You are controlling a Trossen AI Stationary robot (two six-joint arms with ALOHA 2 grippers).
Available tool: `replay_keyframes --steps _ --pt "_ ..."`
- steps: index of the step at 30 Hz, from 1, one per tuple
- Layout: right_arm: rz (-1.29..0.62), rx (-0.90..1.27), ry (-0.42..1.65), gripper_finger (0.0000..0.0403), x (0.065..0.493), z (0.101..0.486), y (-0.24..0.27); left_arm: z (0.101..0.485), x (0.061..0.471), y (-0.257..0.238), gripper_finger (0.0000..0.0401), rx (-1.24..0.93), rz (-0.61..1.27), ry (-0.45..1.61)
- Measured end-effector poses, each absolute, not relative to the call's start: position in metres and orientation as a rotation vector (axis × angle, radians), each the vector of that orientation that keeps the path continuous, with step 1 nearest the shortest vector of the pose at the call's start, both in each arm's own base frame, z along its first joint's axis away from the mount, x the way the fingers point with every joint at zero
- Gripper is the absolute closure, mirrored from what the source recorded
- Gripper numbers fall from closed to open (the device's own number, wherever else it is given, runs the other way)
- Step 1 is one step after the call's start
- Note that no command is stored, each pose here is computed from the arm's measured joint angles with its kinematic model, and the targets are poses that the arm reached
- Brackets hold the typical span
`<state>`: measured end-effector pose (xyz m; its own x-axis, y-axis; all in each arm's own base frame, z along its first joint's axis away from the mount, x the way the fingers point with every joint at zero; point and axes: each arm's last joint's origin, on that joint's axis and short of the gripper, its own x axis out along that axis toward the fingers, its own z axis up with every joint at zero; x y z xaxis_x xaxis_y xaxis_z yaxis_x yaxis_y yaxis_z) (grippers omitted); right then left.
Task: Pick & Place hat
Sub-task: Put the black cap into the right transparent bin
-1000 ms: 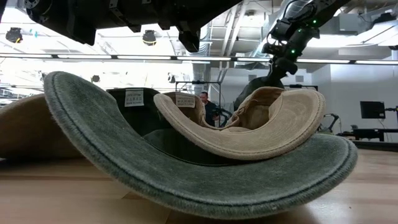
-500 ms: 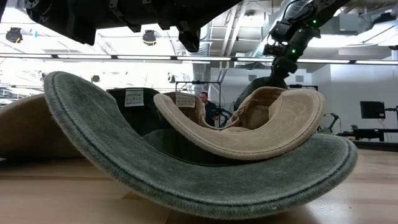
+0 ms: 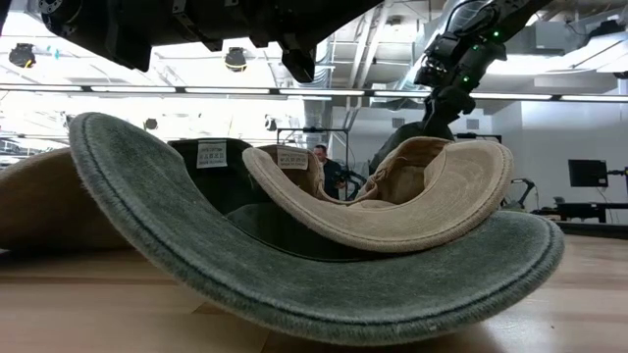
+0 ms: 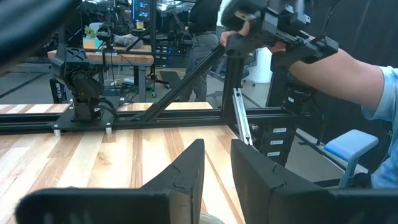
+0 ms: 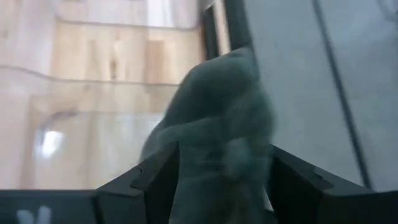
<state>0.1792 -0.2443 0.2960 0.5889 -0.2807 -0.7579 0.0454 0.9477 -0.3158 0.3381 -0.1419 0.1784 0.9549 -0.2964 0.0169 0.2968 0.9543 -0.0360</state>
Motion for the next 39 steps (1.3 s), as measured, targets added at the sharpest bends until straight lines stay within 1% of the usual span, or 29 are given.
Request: replay_keyframes --steps 8,11,14,19,25,29,33,39 --pt "-0.318 -0.36 0.805 0.0204 0.177 0.321 -0.243 0.178 0.338 -0.142 0.0325 -0.038 -0.301 -0.01" --pt "-0.319 -0.356 0.763 0.0204 0.173 0.331 -0.235 0.178 0.338 -0.142 0.0325 -0.038 -0.302 -0.009" --pt "-0.278 -0.328 0.698 0.0204 0.167 0.342 -0.224 0.178 0.338 -0.142 0.0325 -0.038 -0.301 -0.009" --pt "-0.15 -0.271 0.566 0.0207 0.162 0.358 -0.201 0.178 0.338 -0.142 0.0325 -0.038 -0.302 -0.009" --pt "0.119 -0.084 0.411 0.0209 0.162 0.37 -0.164 0.174 0.336 -0.146 0.0325 -0.086 -0.313 0.038" --pt "0.317 0.092 0.429 0.021 0.163 0.364 -0.14 0.173 0.335 -0.15 0.0325 -0.118 -0.323 0.055" --pt "0.56 0.253 0.406 0.0213 0.165 0.342 -0.114 0.173 0.333 -0.155 0.0325 -0.129 -0.336 0.058" --pt "0.941 0.357 0.282 0.0214 0.166 0.292 -0.069 0.178 0.329 -0.16 0.0325 -0.152 -0.353 0.057"
